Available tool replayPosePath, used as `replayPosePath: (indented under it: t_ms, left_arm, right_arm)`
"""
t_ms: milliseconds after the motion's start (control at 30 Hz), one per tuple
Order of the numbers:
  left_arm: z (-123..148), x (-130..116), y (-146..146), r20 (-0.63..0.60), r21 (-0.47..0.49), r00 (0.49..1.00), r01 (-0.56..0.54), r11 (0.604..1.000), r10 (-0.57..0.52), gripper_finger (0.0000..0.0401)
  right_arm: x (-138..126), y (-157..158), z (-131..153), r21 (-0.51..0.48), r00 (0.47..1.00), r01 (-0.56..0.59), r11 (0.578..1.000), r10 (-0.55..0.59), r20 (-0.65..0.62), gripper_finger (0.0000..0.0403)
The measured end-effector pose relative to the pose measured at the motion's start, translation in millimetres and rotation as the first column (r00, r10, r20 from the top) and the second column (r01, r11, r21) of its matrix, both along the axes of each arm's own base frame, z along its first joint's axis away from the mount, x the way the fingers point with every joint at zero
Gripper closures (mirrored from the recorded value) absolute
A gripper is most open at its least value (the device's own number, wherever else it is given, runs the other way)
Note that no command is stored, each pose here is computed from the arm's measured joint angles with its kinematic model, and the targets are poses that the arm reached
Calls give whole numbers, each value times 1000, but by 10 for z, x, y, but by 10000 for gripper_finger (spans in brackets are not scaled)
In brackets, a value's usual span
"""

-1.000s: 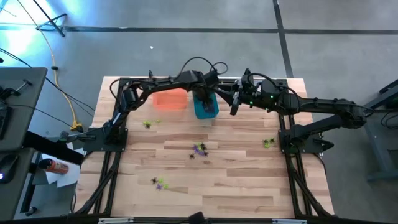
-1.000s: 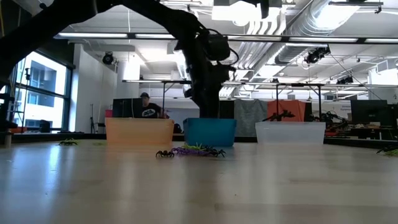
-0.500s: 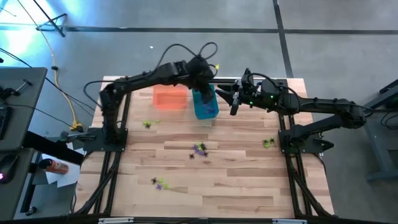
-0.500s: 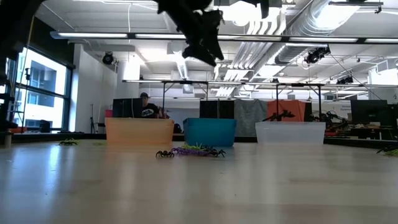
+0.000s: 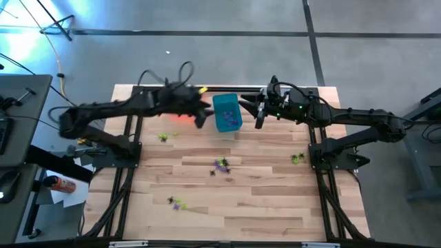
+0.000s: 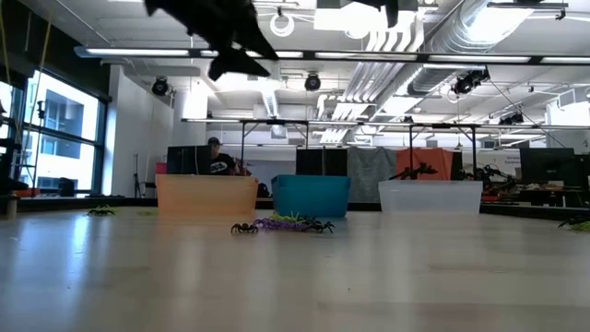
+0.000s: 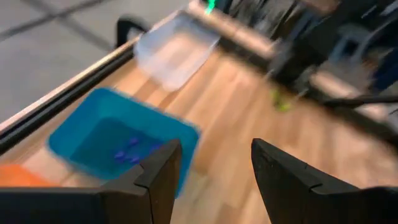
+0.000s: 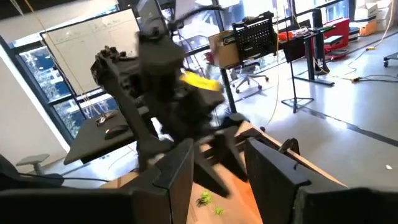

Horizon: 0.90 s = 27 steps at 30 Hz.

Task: Sort Halloween decoration
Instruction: Put the purple spider toy into the blue bin

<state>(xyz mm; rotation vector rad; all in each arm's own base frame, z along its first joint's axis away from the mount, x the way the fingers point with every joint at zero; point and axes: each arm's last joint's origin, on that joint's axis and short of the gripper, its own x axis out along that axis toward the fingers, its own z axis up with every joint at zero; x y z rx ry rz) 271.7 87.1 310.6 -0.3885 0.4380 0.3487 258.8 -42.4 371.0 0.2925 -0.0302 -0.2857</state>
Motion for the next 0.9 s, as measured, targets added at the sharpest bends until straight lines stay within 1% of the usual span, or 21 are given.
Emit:
replayPosePath:
  t_ms: [67, 167, 300, 400, 467, 633, 767, 900]
  left_arm:
    - [-11, -159, -153, 84, 11, 996, 28, 1000, -29, 217]
    - [5, -369, -370, 199, 37, 977, 64, 997, -70, 217]
    - [48, -614, -550, 283, 72, 959, -4, 997, -17, 217]
    - [129, -730, -615, 323, 106, 946, -58, 993, 21, 217]
    - [175, -783, -638, 342, 135, 940, -71, 988, 21, 217]
    - [213, -847, -672, 335, 202, 942, -46, 978, -25, 217]
    - [210, -852, -698, 310, 263, 948, -14, 965, -71, 217]
    - [210, -852, -698, 308, 266, 948, -12, 964, -73, 217]
  right_arm:
    - [2, 10, 0, 0, 1000, -26, 1000, 26, 0, 261]
    - [7, 32, -3, 1, 997, -74, 997, 74, -3, 261]
    - [13, 71, -9, -3, 993, -119, 993, 119, -10, 261]
    - [14, 84, -14, -2, 992, -129, 992, 129, -16, 261]
    - [15, 89, -19, 1, 989, -146, 989, 146, -20, 261]
    - [49, 146, -37, 2, 982, -189, 982, 189, -25, 261]
    - [189, 287, -174, -11, 965, -248, 969, 246, -91, 261]
    - [380, 520, -387, -53, 927, -341, 938, 326, -187, 261]
